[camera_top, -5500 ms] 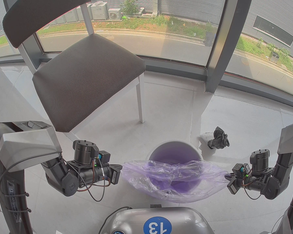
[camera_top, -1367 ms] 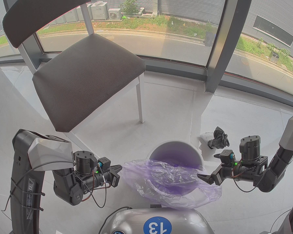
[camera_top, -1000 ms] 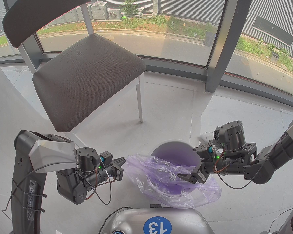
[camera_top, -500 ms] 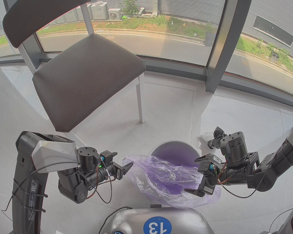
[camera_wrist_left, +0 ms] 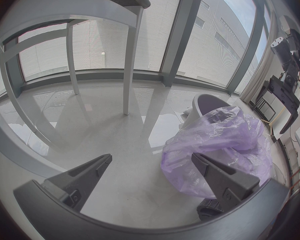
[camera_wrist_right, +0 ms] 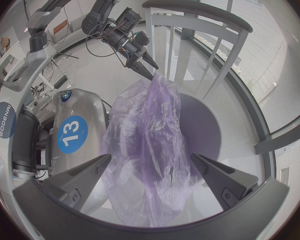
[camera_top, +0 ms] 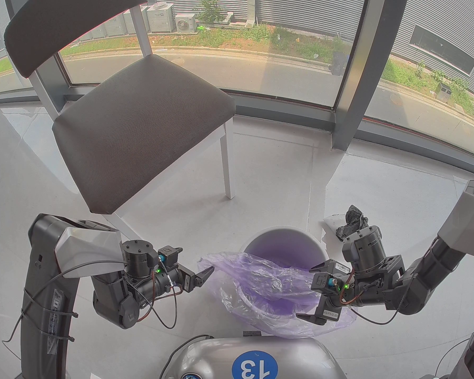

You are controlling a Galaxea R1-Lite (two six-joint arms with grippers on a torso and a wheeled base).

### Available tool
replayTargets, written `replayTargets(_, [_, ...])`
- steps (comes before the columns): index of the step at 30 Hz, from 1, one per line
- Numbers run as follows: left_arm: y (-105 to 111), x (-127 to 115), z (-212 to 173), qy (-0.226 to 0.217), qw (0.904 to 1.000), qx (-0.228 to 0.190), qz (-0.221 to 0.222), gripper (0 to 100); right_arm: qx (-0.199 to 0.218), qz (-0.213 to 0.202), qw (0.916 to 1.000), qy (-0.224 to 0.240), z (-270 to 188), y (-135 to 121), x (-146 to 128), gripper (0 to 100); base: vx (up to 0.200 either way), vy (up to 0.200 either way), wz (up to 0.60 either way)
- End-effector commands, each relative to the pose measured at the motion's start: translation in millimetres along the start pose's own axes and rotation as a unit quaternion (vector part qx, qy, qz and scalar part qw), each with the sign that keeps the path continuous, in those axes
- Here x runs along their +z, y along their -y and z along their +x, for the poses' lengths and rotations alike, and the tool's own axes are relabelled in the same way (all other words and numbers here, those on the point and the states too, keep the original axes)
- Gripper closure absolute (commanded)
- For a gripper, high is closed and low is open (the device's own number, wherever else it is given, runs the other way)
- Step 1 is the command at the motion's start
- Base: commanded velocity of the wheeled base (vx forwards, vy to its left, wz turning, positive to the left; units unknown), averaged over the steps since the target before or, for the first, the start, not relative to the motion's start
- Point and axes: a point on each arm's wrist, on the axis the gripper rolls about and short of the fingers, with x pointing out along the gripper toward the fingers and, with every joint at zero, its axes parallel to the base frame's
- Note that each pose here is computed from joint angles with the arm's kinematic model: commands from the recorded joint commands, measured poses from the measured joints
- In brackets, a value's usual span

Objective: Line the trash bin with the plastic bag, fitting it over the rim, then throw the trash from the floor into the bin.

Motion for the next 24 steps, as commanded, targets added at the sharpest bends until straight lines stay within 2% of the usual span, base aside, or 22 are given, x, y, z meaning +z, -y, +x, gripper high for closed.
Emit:
replayTargets(1, [0,-3,1,-0.003,1.0,0.0,-0.001,0,0.01,0.0,0.9999,-0.011,15,-6,-7,0,0.0,0.0,0.0])
replayTargets(11, [-2,-6,2,-0.006,1.0,0.001,-0.002,0,0.0,-0.002,1.0,-0.004,38,-10,-16,0,0.0,0.0,0.0])
replayTargets(23, [-2,-5,2,-0.005,1.0,0.001,-0.002,0,-0.026,0.0,0.9997,0.0,48,2,-12,0,0.0,0.0,0.0])
replayTargets(24, [-2,-5,2,-0.005,1.0,0.001,-0.002,0,-0.029,0.0,0.9996,0.002,48,4,-12,100,0.0,0.0,0.0])
